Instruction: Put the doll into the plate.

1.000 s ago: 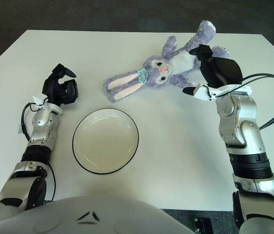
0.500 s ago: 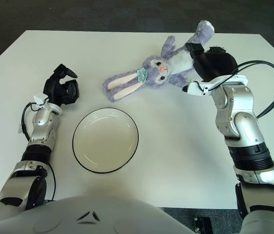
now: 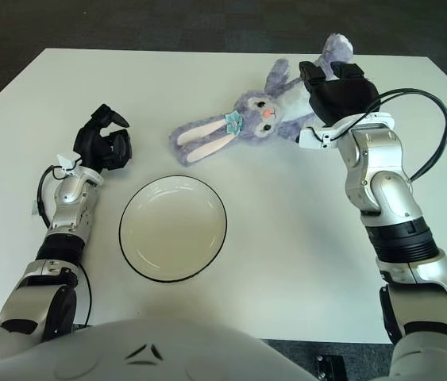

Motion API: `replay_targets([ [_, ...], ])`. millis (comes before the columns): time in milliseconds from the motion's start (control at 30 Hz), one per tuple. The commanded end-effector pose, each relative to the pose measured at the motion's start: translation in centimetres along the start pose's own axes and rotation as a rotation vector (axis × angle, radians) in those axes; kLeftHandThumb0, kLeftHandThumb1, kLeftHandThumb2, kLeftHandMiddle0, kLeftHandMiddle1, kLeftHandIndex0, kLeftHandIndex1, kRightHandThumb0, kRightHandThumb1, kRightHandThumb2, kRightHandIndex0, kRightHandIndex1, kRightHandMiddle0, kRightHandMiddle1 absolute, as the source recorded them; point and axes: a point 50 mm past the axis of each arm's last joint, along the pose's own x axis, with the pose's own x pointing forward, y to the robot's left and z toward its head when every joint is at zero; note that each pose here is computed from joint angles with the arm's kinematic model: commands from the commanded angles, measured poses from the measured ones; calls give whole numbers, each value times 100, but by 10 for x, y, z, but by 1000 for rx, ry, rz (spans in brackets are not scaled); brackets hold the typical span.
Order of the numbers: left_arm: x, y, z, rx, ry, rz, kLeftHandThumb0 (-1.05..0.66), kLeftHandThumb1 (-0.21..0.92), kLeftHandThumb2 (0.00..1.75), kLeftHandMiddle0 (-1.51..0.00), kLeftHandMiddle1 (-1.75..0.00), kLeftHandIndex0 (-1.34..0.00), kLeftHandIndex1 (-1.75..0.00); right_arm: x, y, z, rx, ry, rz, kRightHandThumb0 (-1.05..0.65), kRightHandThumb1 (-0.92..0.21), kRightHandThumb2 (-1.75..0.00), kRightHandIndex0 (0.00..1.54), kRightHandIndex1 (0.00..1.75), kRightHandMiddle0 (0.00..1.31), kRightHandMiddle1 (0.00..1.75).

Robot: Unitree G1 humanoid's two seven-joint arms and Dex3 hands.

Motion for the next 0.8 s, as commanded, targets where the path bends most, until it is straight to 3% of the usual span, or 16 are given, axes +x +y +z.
replay_targets([
  [0,-36,-1,-37,-38,168,35,-44,43,118,-111,-175,-52,-175,0,-5,4,-22,3,-52,-93,-56,-65,0,0,0,0],
  [233,-36,0,-38,-18,173,39,-45,40,121,-111,-175,-54,-175,-1,-4,7,-22,14,-104,-91,-57,-65,0,0,2,2],
  [467,-37,1,-39,-14,181,38,-45,40,122,-112,-175,-55,-175,-1,-2,10,-20,17,-147,-86,-52,-70,0,0,0,16],
  [767,-36,2,-41,-22,183,27,-45,41,119,-111,-175,-53,-175,0,1,12,-40,14,-153,-85,-50,-71,0,0,0,15],
])
